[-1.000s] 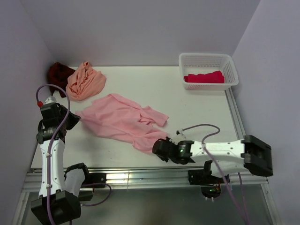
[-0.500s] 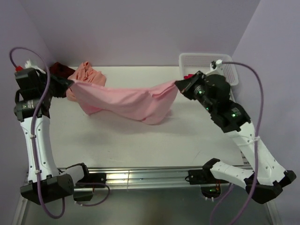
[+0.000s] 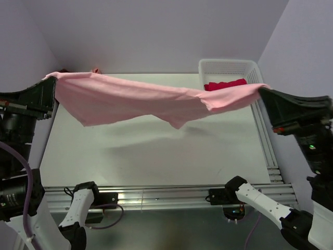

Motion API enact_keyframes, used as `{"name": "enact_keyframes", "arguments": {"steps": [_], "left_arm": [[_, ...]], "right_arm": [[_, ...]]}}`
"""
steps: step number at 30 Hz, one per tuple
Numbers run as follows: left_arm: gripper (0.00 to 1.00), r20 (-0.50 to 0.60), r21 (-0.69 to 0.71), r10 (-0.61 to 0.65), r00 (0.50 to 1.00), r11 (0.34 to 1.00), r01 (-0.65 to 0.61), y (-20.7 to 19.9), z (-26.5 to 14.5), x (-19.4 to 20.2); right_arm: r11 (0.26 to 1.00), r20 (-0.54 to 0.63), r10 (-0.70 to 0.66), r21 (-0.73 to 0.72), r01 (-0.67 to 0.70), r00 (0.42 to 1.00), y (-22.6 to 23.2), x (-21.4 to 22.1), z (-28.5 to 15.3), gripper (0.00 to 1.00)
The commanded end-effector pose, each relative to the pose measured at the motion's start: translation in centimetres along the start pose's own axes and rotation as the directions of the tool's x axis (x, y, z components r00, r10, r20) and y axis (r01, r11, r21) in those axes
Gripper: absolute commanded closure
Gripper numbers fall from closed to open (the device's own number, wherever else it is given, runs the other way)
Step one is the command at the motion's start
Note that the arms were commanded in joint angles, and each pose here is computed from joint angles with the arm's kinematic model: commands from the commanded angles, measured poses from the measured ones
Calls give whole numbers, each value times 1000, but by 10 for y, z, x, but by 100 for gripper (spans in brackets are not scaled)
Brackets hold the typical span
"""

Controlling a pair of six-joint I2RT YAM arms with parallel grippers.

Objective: Roll the t-shirts
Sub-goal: Flatten the tshirt

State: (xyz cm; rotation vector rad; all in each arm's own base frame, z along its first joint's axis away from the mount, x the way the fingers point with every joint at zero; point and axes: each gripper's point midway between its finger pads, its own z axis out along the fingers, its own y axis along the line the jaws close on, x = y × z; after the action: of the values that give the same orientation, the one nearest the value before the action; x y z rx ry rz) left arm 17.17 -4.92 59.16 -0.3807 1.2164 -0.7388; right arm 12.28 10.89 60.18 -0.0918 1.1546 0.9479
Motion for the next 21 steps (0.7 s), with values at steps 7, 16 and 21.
{"name": "enact_keyframes", "arguments": {"steps": [7,16,21], "left_arm": [[100,-22,-82,-83,996,993,81,49,50,17],[100,-84,-107,-97,992,990,88,70,82,30],[100,12,-47,-53,998,997,54,29,61,-7]], "right_arm": [[992,3,-67,108,66,998,-23,-4,44,100],[998,-40,-26,52,28,999,-16,-1,92,100],[998,18,-14,-60,15,1000,16,-29,81,100]]}}
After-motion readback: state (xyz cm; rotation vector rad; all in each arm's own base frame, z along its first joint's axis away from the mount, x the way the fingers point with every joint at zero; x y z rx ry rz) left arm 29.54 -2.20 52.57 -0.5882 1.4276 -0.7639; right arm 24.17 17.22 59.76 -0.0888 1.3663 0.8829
